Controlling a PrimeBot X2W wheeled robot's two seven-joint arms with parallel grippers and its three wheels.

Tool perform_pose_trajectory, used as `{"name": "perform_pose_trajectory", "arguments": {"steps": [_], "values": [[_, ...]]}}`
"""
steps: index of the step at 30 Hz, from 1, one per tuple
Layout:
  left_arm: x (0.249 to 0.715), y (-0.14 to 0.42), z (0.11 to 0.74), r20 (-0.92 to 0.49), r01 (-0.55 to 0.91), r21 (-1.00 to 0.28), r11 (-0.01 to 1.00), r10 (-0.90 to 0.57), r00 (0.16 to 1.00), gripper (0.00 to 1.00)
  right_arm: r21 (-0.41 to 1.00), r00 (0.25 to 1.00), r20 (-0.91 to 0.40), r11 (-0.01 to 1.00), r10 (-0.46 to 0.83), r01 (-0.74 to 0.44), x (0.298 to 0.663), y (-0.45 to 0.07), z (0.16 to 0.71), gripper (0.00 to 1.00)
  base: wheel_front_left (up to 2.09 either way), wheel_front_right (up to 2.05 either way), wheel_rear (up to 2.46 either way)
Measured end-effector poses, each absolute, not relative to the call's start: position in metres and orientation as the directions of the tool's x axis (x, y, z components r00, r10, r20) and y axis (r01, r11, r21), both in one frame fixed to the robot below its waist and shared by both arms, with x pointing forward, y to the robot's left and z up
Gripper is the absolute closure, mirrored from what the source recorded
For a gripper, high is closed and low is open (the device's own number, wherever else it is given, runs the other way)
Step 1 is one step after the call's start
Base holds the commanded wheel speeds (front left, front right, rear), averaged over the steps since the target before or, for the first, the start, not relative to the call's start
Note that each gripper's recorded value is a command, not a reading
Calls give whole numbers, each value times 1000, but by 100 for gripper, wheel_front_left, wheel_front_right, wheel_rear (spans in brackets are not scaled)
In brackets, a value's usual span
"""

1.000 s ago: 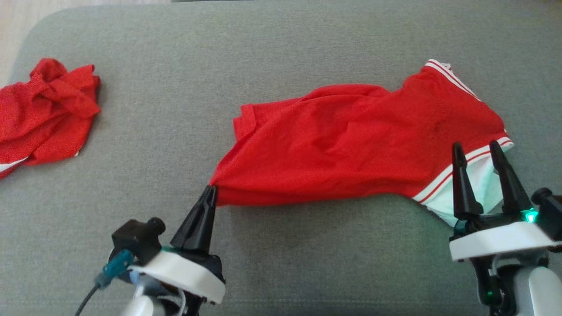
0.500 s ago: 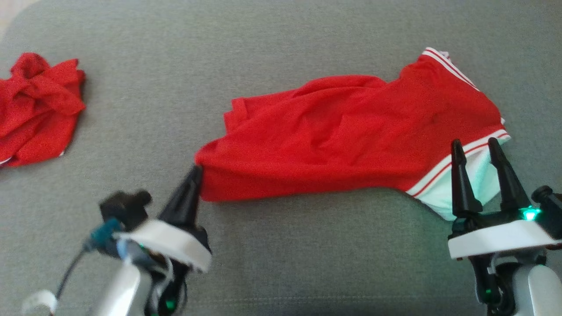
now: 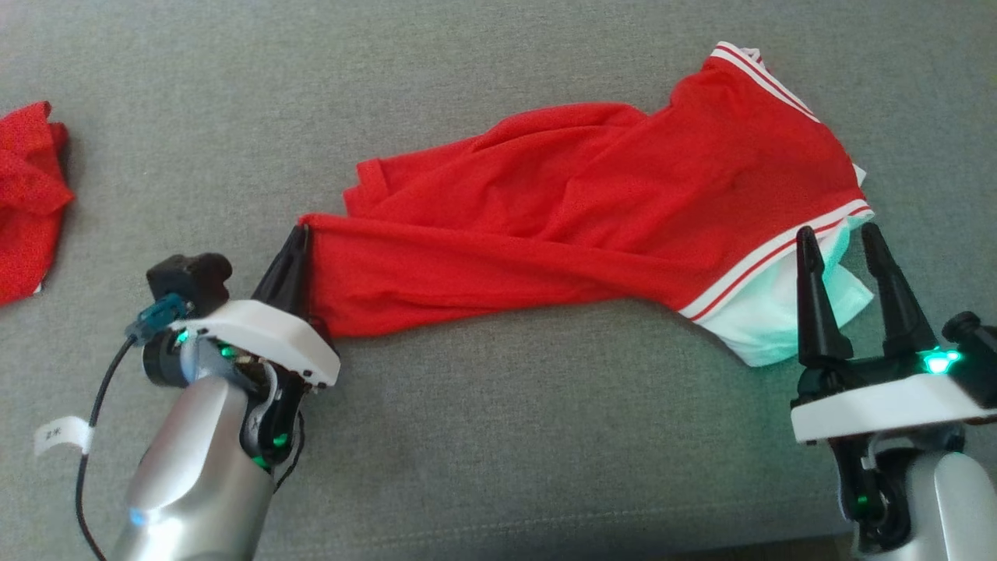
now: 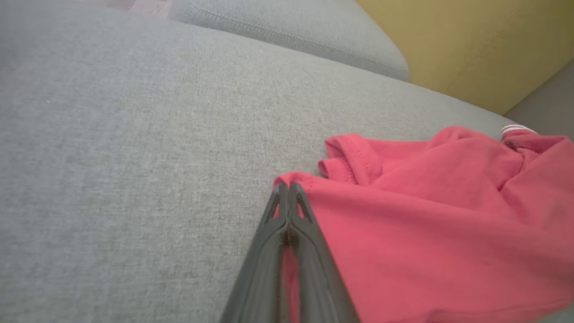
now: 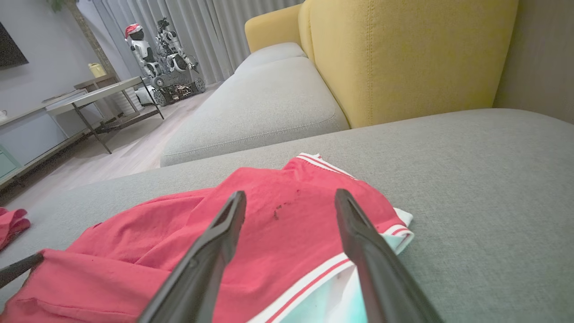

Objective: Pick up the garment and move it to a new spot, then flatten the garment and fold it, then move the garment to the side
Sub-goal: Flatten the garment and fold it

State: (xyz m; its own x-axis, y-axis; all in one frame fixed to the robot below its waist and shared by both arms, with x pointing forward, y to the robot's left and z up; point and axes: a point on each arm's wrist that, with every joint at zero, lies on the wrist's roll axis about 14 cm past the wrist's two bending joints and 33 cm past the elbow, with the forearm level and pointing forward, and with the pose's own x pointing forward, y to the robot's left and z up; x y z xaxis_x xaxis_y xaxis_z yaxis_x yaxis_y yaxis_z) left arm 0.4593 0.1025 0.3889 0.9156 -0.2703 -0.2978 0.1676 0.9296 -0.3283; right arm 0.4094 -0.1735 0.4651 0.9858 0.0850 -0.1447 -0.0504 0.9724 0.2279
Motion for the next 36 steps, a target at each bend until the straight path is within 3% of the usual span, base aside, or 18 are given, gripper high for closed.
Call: {"name": "perform_pose_trajectory", "arguments": {"steps": [1,2,3,4,13,24,36], "values": [[459,102,385,-309,168,-327,930,-273,911,100,230,986,-146,972,83,-47,409,-174,465,0,0,0,0],[458,102,382,-317,168,-328,930,-275,908,83,229,986,-146,972,81,-46,409,-175,465,0,0,0,0],[457,102,379,-327,163,-328,930,-274,905,50,229,987,-143,972,79,-45,408,-175,465,0,0,0,0],[455,101,377,-332,159,-328,931,-271,903,0,229,987,-142,972,80,-45,408,-175,465,0,0,0,0],[455,120,407,-226,114,-266,957,-177,958,0,215,987,-119,973,108,-81,410,-165,473,0,0,0,0],[426,152,488,24,51,-151,987,-48,999,0,113,980,-85,979,179,-170,408,-142,492,0,0,0,0],[373,149,482,-22,49,-133,990,-52,998,0,83,980,-56,979,190,-185,393,-139,508,0,0,0,0]]}}
